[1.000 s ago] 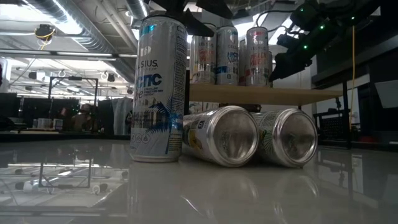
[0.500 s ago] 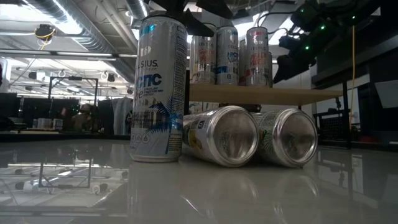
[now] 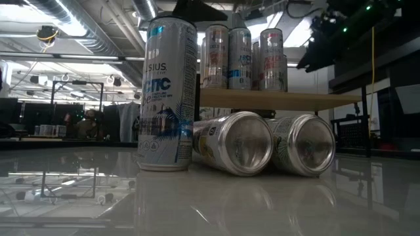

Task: Place canned beverage on shelf
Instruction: Put the blue soda can on the shelf

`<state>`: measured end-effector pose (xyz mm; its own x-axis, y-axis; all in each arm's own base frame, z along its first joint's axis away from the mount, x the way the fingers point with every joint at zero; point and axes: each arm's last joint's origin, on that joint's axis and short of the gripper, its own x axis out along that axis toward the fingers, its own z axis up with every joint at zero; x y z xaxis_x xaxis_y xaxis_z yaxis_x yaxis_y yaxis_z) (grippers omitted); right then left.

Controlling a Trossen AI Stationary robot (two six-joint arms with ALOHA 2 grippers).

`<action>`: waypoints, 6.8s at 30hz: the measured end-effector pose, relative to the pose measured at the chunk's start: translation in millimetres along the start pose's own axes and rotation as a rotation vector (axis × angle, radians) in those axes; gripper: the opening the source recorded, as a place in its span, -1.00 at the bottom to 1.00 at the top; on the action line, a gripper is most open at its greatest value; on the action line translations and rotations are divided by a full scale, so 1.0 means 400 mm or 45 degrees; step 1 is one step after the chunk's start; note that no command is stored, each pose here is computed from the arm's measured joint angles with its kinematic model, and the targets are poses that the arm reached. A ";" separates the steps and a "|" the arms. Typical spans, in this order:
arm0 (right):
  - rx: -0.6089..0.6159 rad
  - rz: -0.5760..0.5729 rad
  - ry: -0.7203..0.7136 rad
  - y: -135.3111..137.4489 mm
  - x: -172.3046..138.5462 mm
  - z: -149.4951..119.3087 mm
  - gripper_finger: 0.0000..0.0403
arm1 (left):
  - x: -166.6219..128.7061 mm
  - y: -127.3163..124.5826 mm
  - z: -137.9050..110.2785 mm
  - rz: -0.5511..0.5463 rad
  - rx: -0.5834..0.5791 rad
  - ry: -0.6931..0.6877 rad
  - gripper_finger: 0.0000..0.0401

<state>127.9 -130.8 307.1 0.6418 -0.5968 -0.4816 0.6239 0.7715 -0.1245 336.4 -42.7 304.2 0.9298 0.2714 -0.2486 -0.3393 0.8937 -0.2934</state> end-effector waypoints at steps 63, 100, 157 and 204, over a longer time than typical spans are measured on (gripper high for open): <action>-0.105 1.378 -0.051 0.415 -0.209 -0.013 0.84 | -0.117 -0.165 -0.332 0.074 0.300 0.685 0.53; -0.044 1.192 -0.084 0.409 -0.199 -0.009 0.83 | -0.073 -0.156 -0.298 0.132 0.186 0.490 0.15; 0.184 0.875 -0.153 0.362 -0.217 0.005 0.83 | 0.083 -0.038 -0.022 0.108 0.048 -0.196 0.21; -0.055 0.205 -0.292 0.555 -0.025 0.031 0.83 | 0.103 0.003 0.017 0.313 -0.257 -0.330 0.21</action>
<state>265.4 43.8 295.0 0.8182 -0.4965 -0.2898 0.4896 0.8660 -0.1016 375.1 -28.1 299.8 0.8140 0.5722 -0.1005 -0.5530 0.7102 -0.4357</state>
